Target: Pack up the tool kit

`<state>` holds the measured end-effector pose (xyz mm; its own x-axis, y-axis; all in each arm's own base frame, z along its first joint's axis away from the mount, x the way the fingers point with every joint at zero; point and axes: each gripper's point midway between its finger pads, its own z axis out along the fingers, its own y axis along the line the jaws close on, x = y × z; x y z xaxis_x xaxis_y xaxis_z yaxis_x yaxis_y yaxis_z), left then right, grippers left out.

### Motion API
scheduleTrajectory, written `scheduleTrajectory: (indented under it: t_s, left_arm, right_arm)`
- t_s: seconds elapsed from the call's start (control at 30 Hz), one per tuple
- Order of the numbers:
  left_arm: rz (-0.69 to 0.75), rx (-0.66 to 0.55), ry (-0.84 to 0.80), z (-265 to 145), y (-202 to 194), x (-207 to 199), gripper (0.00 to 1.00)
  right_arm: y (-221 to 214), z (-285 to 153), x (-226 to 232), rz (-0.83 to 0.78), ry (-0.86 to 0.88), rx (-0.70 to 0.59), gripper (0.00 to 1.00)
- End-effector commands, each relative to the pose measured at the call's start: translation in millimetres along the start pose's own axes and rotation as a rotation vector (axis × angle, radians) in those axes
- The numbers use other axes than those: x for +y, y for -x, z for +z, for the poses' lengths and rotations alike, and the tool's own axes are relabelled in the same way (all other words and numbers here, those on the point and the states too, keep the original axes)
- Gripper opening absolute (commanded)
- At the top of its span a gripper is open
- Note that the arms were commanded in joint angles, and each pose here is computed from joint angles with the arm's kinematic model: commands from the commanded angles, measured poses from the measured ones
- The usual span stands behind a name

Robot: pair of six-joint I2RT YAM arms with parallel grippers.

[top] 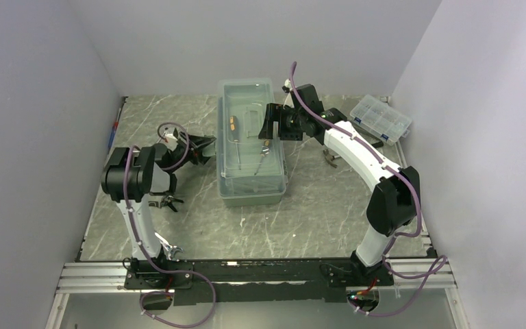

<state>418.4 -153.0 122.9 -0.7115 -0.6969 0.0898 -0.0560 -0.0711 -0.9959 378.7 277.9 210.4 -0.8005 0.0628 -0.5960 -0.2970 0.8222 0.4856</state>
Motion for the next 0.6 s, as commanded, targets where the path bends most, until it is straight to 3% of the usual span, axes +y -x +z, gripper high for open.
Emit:
scheduleTrajectory:
  t_s: [0.0,0.1,0.27,0.43,0.5,0.57]
  left_arm:
    - [0.189,0.028,-0.003,-10.9,-4.8,-27.5,0.54]
    - [0.241,0.026,0.036,-10.5,-5.8,-32.4,0.48]
    - [0.324,0.03,0.065,-8.8,-9.6,-46.5,0.47]
    - [0.306,0.053,0.019,-4.2,-14.5,-52.7,0.37]
    - [0.303,0.058,-0.001,-3.2,-14.6,-53.7,0.4]
    - [0.312,0.088,-0.014,1.7,-25.0,-55.8,0.5]
  right_arm:
    - [14.8,-11.7,20.6,-0.03,0.063,-0.039,0.82]
    - [14.5,-11.3,20.8,-0.029,0.064,-0.037,0.82]
    - [14.0,-11.7,20.7,-0.029,0.065,-0.039,0.82]
    - [12.7,-10.7,20.8,-0.027,0.069,-0.036,0.82]
    - [13.6,-11.6,21.1,-0.029,0.069,-0.038,0.81]
    - [13.4,-12.5,21.3,-0.033,0.068,-0.037,0.81]
